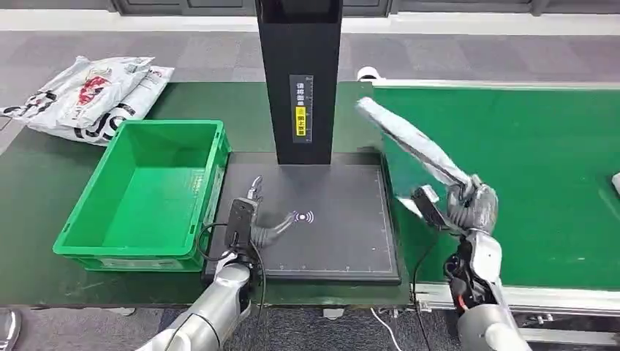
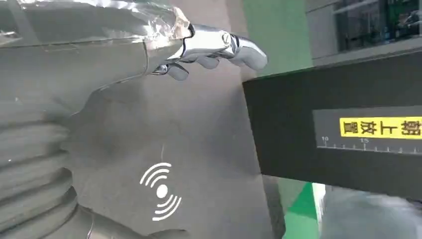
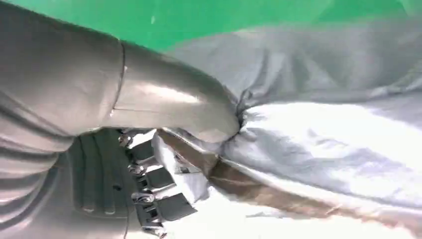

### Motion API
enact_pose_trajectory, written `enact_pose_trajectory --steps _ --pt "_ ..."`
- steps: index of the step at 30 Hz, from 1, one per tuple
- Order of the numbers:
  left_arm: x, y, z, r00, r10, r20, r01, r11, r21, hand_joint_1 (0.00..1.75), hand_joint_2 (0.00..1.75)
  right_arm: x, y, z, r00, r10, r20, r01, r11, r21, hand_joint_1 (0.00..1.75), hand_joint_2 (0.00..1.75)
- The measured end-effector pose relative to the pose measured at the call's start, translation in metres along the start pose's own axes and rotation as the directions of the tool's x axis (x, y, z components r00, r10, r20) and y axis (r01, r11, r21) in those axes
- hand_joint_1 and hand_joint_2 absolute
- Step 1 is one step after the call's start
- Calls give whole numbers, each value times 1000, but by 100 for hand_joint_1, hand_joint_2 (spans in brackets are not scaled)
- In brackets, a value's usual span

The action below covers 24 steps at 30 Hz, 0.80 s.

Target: Moved the parcel from conveyor to table for the left to box.

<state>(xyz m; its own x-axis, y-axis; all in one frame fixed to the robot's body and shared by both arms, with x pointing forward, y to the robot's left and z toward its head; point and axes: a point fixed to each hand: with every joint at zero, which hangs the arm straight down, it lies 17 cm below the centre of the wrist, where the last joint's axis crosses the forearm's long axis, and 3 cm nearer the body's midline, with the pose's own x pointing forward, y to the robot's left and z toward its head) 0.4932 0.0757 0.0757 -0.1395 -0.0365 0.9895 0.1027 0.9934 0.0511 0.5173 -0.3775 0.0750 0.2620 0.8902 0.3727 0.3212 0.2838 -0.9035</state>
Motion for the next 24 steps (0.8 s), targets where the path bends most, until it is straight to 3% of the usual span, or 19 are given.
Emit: enact_pose_trajectory --steps 3,7,12,16,20,24 --pt "1 3 -1 1000 -8 5 8 1000 6 0 175 11 -19 -6 999 -52 12 52 997 -62 175 175" --pt "6 3 -4 999 -28 23 28 1000 7 0 175 47 -36 -3 986 -93 139 110 987 -120 175 175" --pt "17 8 -12 998 -28 50 26 999 25 0 175 89 -30 17 968 -125 217 151 983 -109 175 175" --pt "25 12 -16 997 -26 73 24 999 36 0 175 136 10 46 960 -150 235 150 988 16 175 175" --pt "30 13 -18 996 -25 87 22 999 40 0 175 193 68 102 930 -178 321 112 971 214 175 175" --pt "31 17 -19 995 -31 90 27 999 44 0 175 218 95 135 903 -202 380 75 943 323 175 175"
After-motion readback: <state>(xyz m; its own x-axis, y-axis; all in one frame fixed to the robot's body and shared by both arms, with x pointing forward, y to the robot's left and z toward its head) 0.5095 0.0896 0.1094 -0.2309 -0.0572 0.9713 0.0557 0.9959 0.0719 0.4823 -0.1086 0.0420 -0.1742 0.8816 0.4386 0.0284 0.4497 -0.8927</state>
